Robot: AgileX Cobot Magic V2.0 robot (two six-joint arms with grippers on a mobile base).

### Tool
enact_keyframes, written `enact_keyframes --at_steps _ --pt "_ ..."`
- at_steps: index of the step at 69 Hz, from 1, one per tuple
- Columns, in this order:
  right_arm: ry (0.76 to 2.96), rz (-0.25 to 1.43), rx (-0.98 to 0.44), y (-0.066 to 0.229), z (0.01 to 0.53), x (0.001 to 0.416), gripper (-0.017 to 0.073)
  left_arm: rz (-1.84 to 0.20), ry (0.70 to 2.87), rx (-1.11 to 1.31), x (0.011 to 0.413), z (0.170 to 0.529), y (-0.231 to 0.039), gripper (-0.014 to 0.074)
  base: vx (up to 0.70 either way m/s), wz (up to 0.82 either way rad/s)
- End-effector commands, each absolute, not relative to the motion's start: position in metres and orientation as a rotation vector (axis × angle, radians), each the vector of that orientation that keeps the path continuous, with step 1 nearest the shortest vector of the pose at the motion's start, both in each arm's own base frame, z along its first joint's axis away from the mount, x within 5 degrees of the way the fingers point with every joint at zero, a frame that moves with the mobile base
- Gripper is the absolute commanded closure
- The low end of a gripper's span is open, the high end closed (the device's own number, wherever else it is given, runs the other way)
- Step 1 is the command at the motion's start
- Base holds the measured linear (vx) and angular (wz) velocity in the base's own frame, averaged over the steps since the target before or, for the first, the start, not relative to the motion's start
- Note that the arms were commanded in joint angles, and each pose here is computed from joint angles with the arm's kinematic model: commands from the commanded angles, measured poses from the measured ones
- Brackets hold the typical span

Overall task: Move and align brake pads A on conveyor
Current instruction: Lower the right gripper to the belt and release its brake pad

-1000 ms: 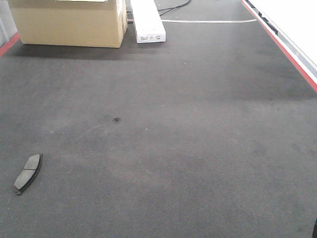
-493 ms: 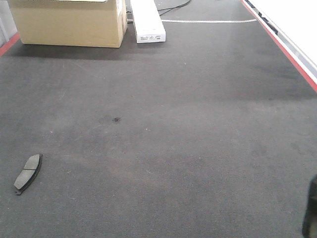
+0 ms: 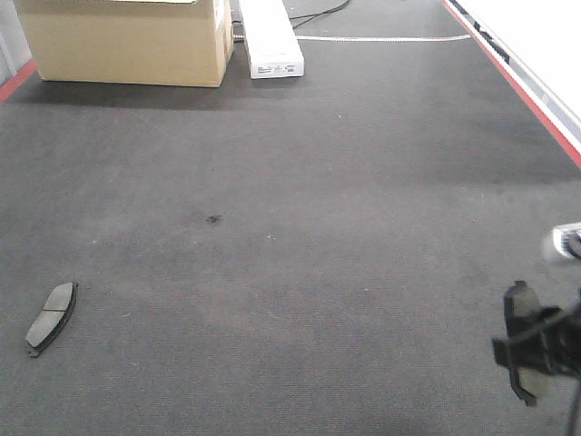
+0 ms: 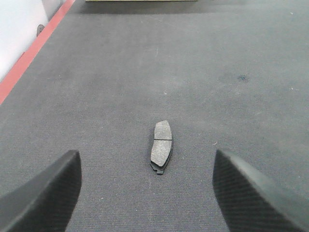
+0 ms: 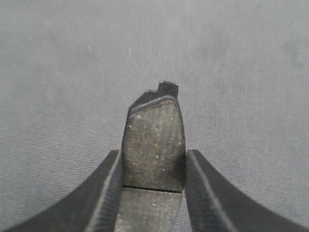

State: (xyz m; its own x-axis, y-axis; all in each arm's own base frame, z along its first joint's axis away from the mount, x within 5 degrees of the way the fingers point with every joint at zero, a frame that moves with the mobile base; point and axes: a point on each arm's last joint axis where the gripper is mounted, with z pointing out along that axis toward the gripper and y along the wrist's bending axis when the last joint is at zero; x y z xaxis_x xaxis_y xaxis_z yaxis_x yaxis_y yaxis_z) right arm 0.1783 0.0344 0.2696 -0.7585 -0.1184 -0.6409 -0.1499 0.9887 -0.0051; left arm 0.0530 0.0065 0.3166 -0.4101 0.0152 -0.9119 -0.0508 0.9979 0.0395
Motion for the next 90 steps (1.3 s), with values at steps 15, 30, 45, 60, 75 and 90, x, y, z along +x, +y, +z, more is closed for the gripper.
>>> enact_keyframes --at_steps 15,30,45,60,75,90 --pt "2.59 -0.052 -0.234 0.041 0.281 0.237 0.0566 0.07 1.914 -0.018 0.056 0.329 0.006 0.0052 0.0 0.0" --pt "2.667 -0.08 -0.122 0.026 0.273 0.276 0.0566 0.07 1.915 -0.018 0.055 0.329 0.006 0.0052 0.0 0.0" --pt "2.702 -0.105 -0.165 0.022 0.259 0.302 0.0566 0.07 1.915 -0.018 0.055 0.329 0.006 0.0052 0.0 0.0" --pt "2.78 -0.116 -0.188 0.025 0.232 0.325 0.0566 0.07 1.915 -0.018 0.055 0.329 0.006 0.0052 0.0 0.0" --pt "2.785 -0.12 -0.257 0.027 0.209 0.339 0.0566 0.07 1.915 -0.018 0.055 0.329 0.006 0.0052 0.0 0.0" --pt "2.818 -0.126 -0.273 0.027 0.188 0.346 0.0566 0.07 1.915 -0.018 0.055 0.329 0.006 0.0052 0.0 0.0"
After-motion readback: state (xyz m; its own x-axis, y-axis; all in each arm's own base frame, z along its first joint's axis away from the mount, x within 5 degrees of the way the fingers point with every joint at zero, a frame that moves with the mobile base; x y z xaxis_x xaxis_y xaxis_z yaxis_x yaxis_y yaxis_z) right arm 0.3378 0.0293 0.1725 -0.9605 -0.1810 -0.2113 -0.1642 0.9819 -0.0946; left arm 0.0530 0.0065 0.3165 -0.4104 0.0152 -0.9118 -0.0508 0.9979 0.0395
